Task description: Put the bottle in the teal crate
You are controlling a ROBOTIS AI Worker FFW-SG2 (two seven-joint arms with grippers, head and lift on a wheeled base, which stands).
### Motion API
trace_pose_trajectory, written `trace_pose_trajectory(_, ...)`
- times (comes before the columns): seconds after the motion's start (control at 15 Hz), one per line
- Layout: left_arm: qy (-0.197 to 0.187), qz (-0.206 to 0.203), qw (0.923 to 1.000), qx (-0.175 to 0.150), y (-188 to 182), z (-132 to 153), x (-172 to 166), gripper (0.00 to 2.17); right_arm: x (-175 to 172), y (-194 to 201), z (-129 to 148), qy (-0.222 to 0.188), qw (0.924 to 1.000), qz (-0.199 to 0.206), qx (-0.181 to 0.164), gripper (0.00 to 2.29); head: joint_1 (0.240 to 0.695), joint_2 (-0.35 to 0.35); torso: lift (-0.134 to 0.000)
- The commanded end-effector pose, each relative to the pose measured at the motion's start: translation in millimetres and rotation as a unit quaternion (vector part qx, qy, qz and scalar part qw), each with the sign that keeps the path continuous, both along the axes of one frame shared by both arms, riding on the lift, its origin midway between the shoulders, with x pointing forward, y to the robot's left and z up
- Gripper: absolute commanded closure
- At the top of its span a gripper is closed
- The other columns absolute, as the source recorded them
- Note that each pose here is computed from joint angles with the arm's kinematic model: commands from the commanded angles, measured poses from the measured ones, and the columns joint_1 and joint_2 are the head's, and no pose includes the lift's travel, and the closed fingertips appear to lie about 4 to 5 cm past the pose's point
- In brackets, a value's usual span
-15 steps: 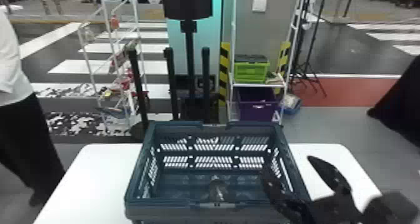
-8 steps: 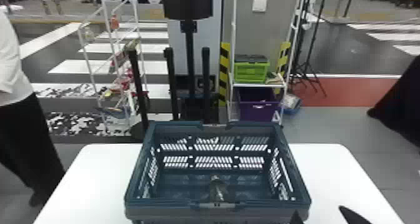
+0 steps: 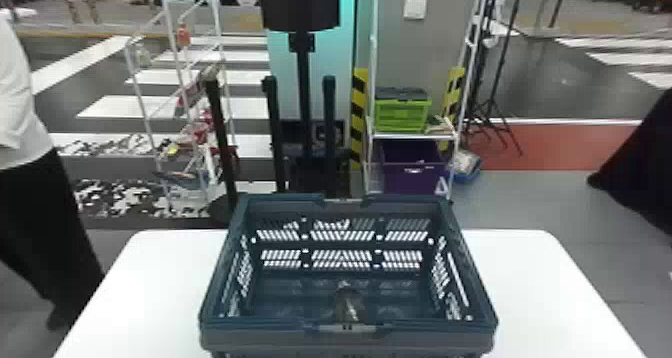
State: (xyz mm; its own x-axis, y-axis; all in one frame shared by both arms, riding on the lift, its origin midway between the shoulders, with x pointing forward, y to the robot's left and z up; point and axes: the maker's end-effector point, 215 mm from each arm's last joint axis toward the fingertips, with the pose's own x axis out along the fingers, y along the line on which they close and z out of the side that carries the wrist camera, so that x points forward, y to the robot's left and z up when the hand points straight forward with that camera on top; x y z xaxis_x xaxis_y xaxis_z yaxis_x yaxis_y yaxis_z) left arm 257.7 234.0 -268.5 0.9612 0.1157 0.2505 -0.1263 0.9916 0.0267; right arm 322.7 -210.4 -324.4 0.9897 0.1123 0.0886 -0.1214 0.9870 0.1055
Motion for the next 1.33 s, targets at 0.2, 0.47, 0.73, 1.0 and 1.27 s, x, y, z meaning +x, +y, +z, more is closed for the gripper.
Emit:
trace_pose_trajectory(0.2, -0.001, -0.002, 1.0, 0.0, -3.9, 2.1, -1.8, 0.14, -5.7, -4.7, -1.8, 0.002, 1.0, -0.004, 0.002, 0.03, 0.499, 0.0, 0.0)
trace_pose_trajectory(0.47, 0.001, -0.003, 1.0, 0.001, -5.1, 1.5, -4.3, 0.14, -8.3, -4.4, -2.3, 0.004, 1.0, -0.004, 0.003, 0.03, 0.499, 0.0, 0.0)
trace_pose_trajectory(0.73, -0.001, -0.004, 1.0, 0.002, -4.8, 4.0, -6.0, 0.14, -10.7, -4.9, -1.5, 0.007, 1.0, -0.004, 0.002, 0.03, 0.499, 0.0, 0.0)
trace_pose_trajectory(1.0, 0.001, -0.005, 1.0, 0.004, -5.5, 2.6, -6.3, 0.14, -11.8, -4.4, -4.5, 0.015, 0.9999, -0.004, 0.002, 0.03, 0.499, 0.0, 0.0)
trace_pose_trajectory(1.27, 0.001, -0.007, 1.0, 0.005, -5.7, 1.7, -5.4, 0.14, -12.0, -3.7, -7.9, 0.021, 0.9998, -0.003, 0.0, 0.03, 0.499, 0.0, 0.0)
